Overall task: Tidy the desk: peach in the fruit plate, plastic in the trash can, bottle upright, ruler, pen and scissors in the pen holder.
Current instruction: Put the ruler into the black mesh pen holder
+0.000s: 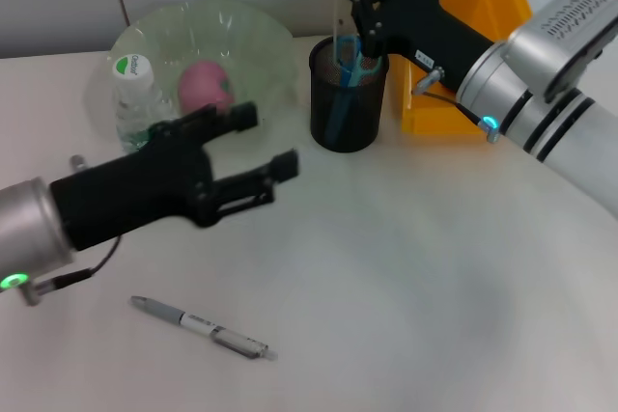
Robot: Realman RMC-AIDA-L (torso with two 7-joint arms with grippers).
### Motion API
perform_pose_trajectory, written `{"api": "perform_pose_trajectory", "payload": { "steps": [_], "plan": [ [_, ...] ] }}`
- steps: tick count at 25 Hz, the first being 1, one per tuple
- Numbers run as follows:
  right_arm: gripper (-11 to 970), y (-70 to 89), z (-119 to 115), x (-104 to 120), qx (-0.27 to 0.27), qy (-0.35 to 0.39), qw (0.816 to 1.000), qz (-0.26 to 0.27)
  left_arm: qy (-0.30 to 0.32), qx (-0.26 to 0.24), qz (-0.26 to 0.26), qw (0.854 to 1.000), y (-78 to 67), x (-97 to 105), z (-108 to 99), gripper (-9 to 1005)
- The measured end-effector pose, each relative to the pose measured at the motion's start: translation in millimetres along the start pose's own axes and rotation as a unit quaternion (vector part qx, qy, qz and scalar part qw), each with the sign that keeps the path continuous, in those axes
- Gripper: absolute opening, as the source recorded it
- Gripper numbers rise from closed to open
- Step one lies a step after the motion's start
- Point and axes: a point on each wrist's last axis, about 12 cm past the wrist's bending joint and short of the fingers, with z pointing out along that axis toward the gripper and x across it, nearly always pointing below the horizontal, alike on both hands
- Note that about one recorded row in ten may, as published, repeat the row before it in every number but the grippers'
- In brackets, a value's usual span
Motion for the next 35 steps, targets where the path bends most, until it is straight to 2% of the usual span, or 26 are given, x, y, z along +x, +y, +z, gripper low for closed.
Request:
{"api": "perform_pose_trajectory", "payload": {
  "steps": [2, 3, 4, 5, 6, 7, 9, 10, 15, 18, 35],
  "plan": [
    [3, 0.8, 1.1, 0.5, -0.001, 0.003, 1.000, 0.003, 0.012, 0.003, 0.000, 1.000, 1.4, -0.1, -5.9, 809],
    [3, 0.8, 1.1, 0.5, -0.001, 0.003, 1.000, 0.003, 0.035, 0.007, 0.002, 0.999, 4.4, -1.2, -17.4, 809],
    [3, 1.0, 1.4, 0.5, -0.001, 0.003, 1.000, 0.003, 0.043, 0.007, 0.001, 0.999, 5.2, -1.4, -20.4, 809],
    [3, 1.4, 3.4, 0.3, -0.001, 0.006, 1.000, 0.004, 0.079, 0.006, 0.002, 0.997, 8.6, -2.0, -31.0, 809],
    [3, 1.4, 3.4, 0.3, -0.001, 0.006, 1.000, 0.004, 0.079, 0.006, 0.002, 0.997, 8.6, -2.0, -31.0, 809],
    [3, 1.8, 6.6, 0.9, 0.000, 0.014, 1.000, 0.005, 0.116, 0.004, 0.004, 0.993, 11.6, -3.0, -40.5, 809],
    [3, 1.9, 7.8, 1.3, 0.001, 0.017, 1.000, 0.005, 0.127, 0.003, 0.004, 0.992, 12.6, -3.5, -43.7, 809],
    [4, 1.3, 9.6, 1.9, 0.004, 0.023, 1.000, 0.005, 0.143, 0.000, 0.003, 0.990, 15.3, -6.3, -52.2, 809],
    [4, 3.4, 13.8, 5.4, 0.008, 0.041, 0.999, 0.011, 0.141, -0.003, -0.001, 0.990, 17.0, -11.1, -62.5, 809],
    [4, 4.2, 13.7, 7.3, 0.009, 0.047, 0.999, 0.013, 0.121, -0.003, -0.003, 0.993, 15.9, -16.8, -71.8, 808],
    [6, 5.9, 13.3, 12.0, 0.017, 0.061, 0.997, 0.043, 0.115, 0.005, -0.003, 0.993, 14.9, -20.2, -72.2, 809]
  ]
}}
